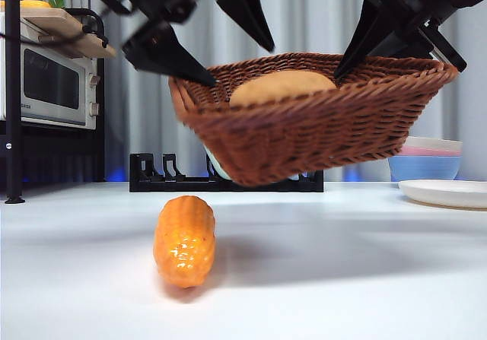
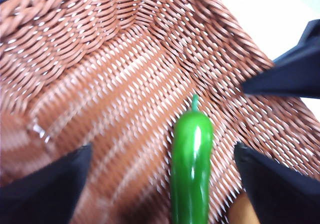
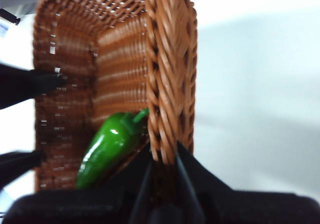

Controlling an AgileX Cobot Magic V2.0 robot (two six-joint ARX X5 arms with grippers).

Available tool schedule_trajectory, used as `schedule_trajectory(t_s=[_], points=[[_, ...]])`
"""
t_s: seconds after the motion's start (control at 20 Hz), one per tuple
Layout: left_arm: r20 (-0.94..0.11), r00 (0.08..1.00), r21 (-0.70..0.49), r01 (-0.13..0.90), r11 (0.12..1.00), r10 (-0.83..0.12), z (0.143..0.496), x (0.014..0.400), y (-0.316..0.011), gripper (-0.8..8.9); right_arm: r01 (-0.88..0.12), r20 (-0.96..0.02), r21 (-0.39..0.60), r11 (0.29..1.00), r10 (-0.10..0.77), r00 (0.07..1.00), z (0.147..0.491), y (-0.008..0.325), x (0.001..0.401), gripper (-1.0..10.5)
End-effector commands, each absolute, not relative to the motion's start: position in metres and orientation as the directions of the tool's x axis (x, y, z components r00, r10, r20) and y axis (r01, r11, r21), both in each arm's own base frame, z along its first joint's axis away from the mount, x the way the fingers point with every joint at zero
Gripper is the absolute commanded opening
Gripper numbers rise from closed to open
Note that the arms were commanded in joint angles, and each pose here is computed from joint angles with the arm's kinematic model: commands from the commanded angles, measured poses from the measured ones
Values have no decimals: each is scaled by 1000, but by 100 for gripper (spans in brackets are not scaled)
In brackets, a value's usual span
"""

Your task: Pick up the basket,pick up the corn from the table,pick up the potato from the table,pick up the cucumber from the table,put all items into the basket

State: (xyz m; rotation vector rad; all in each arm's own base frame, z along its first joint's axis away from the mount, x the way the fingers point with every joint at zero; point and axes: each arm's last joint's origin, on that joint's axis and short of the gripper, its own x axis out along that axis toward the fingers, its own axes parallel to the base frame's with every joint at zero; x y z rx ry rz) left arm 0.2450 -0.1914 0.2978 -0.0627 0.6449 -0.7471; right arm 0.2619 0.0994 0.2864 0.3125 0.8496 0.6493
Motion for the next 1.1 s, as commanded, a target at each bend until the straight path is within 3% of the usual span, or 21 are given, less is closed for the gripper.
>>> schedule_trajectory(t_s=[0.05,0.25,0.4,0.55,0.75,1.1], points=[[-483,567,-262,634,728,-668,333,226,-180,471,-400,-573,512,760,649,500,289,99,264,-12],[-521,527,-251,658,710,-672,370,180,-155,470,-386,-560,486,784,618,552,291,95,268,-12],[-635,442,-267,644,717,-634,365,157,-147,467,-379,-525,490,785,613,590,295,90,272,-12],[-770,413,-176,596,783,-487,348,148,-152,467,-360,-499,490,794,595,631,297,80,277,-12],[-831,430,-86,528,845,-353,317,145,-174,467,-292,-491,503,813,547,678,298,59,283,-12],[-894,363,-57,492,869,-264,234,164,-206,467,-197,-503,511,837,477,721,297,30,287,-12]])
